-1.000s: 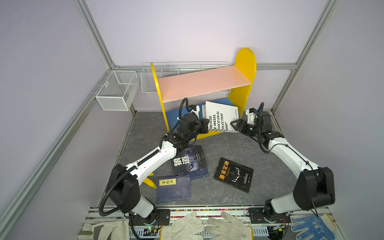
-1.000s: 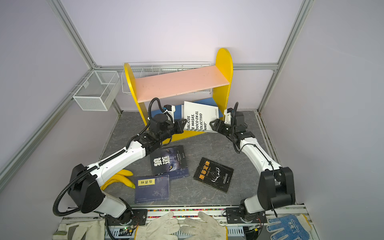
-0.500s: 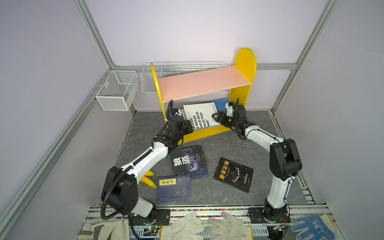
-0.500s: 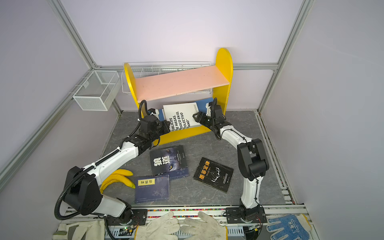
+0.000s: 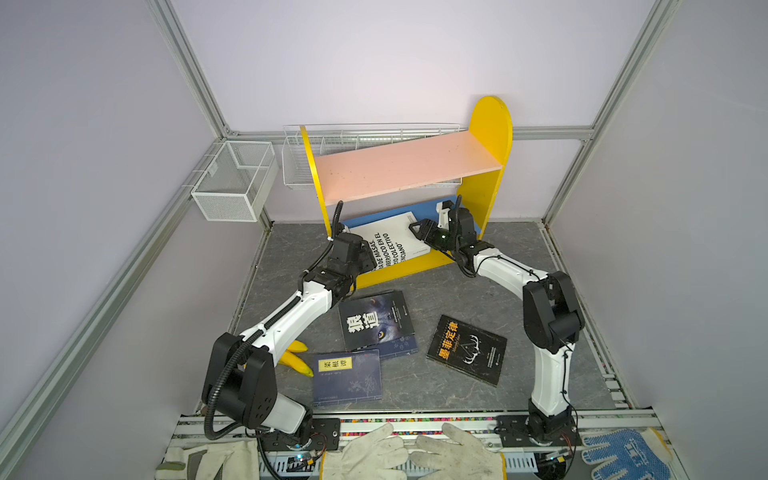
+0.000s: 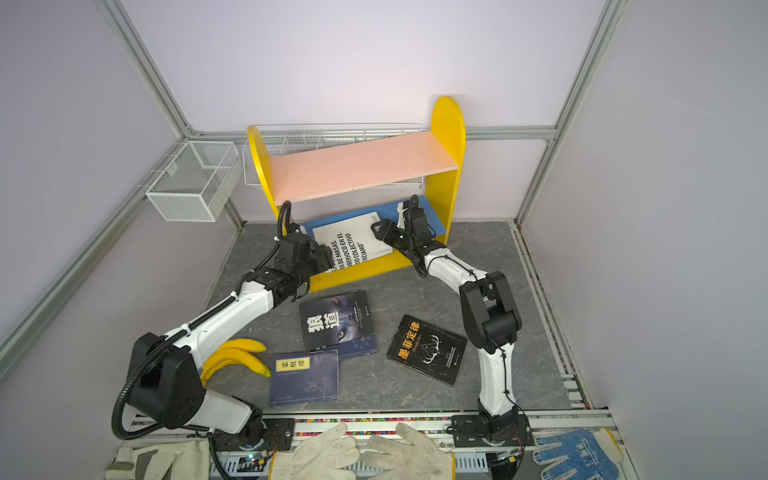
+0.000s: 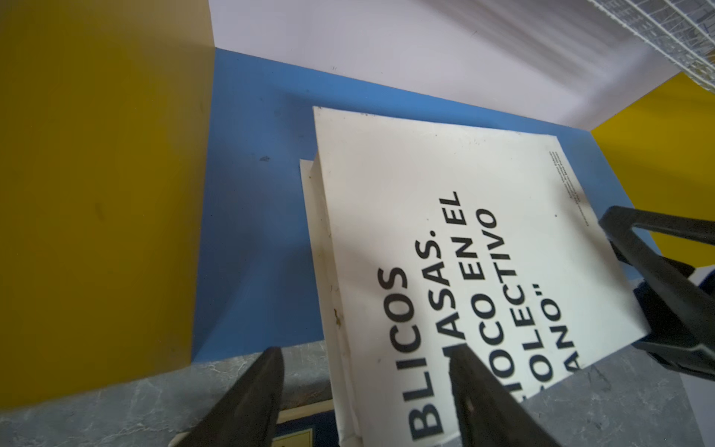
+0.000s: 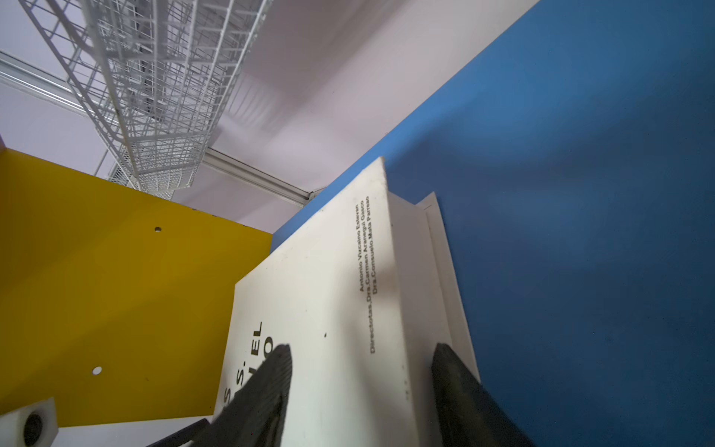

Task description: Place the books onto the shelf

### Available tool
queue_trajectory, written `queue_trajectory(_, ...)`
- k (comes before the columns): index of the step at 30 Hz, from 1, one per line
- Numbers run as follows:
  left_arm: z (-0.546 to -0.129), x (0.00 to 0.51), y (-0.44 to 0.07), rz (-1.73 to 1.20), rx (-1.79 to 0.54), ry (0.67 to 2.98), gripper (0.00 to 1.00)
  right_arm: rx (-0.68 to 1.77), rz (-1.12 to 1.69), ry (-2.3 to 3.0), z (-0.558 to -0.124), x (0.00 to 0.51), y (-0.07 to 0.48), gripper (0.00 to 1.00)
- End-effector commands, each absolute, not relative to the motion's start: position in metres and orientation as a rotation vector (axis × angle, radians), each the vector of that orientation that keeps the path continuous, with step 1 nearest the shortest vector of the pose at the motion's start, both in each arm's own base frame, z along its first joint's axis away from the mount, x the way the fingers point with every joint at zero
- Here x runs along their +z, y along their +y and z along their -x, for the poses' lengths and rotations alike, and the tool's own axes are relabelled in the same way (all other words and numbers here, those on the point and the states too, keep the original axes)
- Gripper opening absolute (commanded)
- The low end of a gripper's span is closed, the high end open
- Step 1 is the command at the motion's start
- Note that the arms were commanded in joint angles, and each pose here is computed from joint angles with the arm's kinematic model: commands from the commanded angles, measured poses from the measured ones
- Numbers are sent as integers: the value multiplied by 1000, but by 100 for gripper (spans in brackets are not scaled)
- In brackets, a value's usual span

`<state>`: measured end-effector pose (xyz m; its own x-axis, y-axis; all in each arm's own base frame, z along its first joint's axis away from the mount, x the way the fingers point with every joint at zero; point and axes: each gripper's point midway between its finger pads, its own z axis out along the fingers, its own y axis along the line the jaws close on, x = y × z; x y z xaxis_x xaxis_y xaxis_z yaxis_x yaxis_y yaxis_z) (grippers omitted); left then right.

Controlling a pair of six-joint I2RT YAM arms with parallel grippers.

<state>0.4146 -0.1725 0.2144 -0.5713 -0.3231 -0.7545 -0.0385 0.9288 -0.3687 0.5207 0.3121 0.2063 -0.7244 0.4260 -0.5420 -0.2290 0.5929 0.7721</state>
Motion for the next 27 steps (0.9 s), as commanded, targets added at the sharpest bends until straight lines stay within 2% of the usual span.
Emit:
queue_trajectory(1, -407, 239, -155, 232, -333, 2119, 71, 1143, -197, 2094, -525, 199, 318, 61)
queue_trajectory(7, -371, 245, -144, 121, -337, 2117, 78, 1152, -201, 2093, -526, 200, 328, 60)
queue_trajectory(10, -350, 239, -137, 44, -347, 2138, 99, 1147, -205, 2095, -526, 199, 334, 59)
queue_trajectory(16, -339, 219, -122, -50, -337, 2169, 99, 1154, -242, 2105, -522, 191, 349, 58)
queue_trajectory(27, -374, 203, -116, -18, -301, 2098, 100, 1219, -159, 2076, -522, 198, 368, 58)
